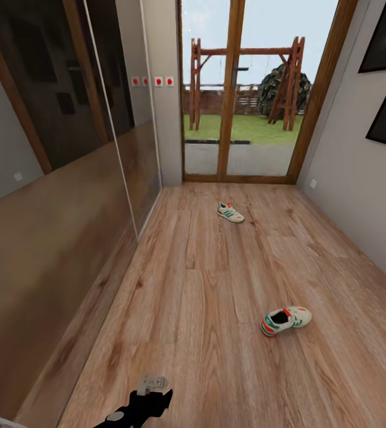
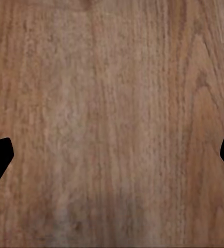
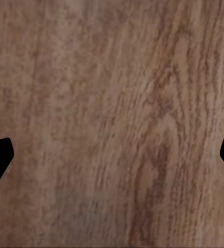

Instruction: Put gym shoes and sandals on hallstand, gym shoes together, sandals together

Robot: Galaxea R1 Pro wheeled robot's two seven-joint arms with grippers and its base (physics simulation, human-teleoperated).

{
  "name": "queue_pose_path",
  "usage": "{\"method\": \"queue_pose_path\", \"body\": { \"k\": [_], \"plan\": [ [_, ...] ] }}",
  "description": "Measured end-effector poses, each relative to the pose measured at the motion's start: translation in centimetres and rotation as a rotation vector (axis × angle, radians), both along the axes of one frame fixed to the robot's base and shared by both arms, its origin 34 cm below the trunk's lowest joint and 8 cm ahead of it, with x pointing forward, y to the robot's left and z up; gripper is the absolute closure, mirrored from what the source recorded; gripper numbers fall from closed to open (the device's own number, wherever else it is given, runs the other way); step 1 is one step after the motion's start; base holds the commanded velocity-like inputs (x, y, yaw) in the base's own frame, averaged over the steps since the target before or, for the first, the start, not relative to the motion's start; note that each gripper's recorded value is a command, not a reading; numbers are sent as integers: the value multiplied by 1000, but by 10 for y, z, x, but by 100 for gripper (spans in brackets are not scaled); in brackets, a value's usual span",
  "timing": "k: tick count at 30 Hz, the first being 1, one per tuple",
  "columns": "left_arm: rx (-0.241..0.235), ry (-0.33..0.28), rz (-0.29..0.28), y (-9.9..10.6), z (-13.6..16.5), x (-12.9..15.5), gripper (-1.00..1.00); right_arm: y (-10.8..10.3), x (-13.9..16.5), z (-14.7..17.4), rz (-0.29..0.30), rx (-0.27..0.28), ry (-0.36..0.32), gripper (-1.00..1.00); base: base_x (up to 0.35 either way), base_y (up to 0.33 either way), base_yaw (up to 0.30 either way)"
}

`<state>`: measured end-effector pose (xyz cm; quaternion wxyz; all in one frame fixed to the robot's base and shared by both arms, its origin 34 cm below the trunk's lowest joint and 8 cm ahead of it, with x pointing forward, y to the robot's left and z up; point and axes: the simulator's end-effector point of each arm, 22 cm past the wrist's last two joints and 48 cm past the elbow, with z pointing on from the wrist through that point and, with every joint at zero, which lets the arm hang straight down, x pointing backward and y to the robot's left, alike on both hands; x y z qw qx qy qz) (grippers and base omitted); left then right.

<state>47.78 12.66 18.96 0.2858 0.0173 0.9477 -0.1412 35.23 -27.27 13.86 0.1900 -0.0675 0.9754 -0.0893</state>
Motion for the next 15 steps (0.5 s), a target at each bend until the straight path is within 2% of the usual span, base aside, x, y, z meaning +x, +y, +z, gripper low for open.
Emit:
{"method": "queue_pose_path", "body": {
  "k": [15],
  "plan": [
    [0, 0, 0, 0, 0, 0, -100, 0, 0, 0, 0, 0, 0, -100, 340, 139, 0]
  ]
}}
